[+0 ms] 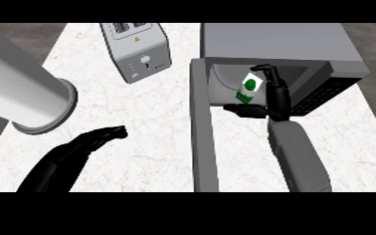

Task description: Pick up the milk, place it into the microwave and close the microwave

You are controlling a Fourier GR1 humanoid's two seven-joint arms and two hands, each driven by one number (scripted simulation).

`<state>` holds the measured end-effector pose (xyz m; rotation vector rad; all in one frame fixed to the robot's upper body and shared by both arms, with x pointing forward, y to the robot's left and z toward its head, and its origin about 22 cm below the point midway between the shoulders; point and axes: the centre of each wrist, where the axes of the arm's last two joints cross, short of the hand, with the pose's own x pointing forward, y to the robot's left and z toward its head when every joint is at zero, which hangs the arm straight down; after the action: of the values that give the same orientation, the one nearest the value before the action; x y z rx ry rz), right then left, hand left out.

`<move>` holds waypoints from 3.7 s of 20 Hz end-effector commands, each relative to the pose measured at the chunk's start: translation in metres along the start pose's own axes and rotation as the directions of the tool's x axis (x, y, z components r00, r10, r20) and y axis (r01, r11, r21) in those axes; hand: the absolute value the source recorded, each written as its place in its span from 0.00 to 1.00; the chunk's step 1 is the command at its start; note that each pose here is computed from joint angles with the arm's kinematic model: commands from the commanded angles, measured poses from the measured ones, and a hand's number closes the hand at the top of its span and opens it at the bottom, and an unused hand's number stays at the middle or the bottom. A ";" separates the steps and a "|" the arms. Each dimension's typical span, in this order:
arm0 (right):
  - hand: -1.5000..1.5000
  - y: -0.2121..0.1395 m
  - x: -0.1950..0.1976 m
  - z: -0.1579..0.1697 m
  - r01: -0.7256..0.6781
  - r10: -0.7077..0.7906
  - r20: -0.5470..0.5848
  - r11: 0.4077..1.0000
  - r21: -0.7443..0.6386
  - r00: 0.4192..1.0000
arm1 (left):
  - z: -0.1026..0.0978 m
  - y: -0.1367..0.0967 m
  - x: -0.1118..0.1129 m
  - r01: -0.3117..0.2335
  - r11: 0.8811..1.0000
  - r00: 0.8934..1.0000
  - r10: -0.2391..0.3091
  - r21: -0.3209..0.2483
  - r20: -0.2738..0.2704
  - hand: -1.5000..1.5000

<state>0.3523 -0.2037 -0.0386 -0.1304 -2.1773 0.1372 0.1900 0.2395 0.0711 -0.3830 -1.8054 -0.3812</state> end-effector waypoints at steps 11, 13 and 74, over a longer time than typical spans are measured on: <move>0.00 -0.037 0.005 0.075 0.085 -0.075 -0.319 0.996 0.020 0.945 | -0.039 -0.025 -0.048 0.125 0.980 0.987 -0.138 -0.157 -0.076 1.00; 0.00 -0.035 0.017 0.091 0.083 -0.075 -0.306 0.996 0.014 0.949 | -0.058 -0.045 -0.045 0.110 0.966 0.984 -0.139 -0.233 -0.113 1.00; 0.00 -0.130 0.202 0.045 0.382 -0.371 -0.104 0.846 0.373 0.923 | -0.240 -0.144 -0.064 -0.036 0.973 0.999 0.041 0.227 -0.016 1.00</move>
<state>0.1936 -0.3059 0.1132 0.5023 -2.0643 0.3203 0.3294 -0.0003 0.0453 -0.2629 -1.7522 -0.2072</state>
